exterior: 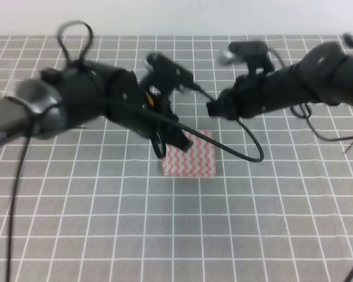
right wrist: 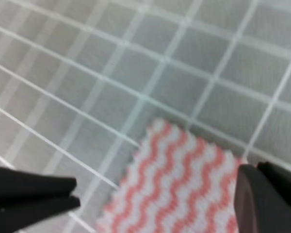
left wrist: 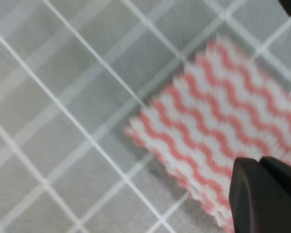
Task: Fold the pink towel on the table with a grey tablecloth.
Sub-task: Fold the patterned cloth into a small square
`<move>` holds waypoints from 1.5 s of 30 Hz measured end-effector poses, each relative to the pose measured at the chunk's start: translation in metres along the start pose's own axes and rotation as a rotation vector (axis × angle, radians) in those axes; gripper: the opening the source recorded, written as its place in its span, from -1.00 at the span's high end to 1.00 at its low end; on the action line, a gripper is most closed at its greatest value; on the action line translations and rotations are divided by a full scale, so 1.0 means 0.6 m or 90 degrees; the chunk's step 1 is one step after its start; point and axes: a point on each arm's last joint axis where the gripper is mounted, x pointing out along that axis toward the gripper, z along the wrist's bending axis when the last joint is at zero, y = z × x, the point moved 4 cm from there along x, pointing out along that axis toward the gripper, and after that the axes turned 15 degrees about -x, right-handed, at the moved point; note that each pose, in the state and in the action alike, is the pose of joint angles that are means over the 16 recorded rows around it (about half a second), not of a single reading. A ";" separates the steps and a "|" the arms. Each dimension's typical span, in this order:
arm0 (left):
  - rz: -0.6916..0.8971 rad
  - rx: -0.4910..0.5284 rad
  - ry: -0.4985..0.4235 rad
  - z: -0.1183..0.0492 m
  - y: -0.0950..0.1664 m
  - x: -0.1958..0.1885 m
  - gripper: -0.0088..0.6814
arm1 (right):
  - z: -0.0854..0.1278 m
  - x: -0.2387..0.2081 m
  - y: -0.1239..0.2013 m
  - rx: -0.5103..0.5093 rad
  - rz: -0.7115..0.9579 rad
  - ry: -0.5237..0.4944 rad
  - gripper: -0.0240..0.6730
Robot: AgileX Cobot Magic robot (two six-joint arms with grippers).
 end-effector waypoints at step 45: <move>-0.355 -0.199 -0.013 0.012 0.368 -0.475 0.98 | 0.196 -0.481 0.219 0.024 -0.457 0.196 0.98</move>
